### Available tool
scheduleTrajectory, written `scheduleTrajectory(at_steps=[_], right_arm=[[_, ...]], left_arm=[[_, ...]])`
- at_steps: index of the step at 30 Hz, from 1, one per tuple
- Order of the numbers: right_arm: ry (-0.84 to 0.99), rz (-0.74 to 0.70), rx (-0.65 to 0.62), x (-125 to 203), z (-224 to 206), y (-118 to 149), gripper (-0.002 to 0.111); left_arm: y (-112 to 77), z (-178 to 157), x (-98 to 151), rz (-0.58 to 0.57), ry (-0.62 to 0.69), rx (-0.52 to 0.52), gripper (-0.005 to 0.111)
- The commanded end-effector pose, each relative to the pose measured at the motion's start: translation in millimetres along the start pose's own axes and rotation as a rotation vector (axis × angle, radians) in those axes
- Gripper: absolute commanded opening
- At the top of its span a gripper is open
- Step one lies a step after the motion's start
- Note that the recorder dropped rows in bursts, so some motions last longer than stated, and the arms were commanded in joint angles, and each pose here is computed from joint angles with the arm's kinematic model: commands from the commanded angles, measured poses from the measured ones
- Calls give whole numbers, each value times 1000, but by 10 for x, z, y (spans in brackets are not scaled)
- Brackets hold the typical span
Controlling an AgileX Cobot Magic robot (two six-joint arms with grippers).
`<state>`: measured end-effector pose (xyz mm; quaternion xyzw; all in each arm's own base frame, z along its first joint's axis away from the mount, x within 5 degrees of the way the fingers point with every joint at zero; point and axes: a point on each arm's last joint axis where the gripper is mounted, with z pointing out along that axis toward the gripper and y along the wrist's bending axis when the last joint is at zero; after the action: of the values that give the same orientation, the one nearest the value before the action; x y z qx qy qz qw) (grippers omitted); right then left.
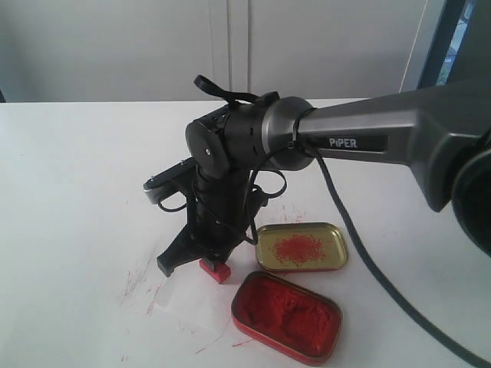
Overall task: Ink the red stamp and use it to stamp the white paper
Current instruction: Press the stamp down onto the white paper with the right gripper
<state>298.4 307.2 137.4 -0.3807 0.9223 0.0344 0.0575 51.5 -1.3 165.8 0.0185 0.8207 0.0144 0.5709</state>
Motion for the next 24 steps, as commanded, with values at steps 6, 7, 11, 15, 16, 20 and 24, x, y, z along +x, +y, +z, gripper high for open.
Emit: scheduleTrajectory(at_steps=[6, 7, 11, 15, 16, 20, 24], right_arm=[[123, 18, -7, 149, 511, -1, 0], [123, 18, -7, 149, 511, -1, 0], [117, 18, -7, 144, 529, -2, 0], [112, 19, -7, 140, 539, -2, 0], [112, 19, -7, 140, 539, -2, 0], [112, 19, -7, 140, 539, -2, 0], [104, 28, -17, 129, 511, 8, 0]], left_arm=[[2, 0, -8, 1, 4, -3, 0], [2, 0, -8, 1, 4, -3, 0], [2, 0, -8, 1, 4, -3, 0], [2, 0, -8, 1, 4, -3, 0], [2, 0, -8, 1, 4, -3, 0], [2, 0, -8, 1, 4, -3, 0], [2, 0, -8, 1, 4, -3, 0]])
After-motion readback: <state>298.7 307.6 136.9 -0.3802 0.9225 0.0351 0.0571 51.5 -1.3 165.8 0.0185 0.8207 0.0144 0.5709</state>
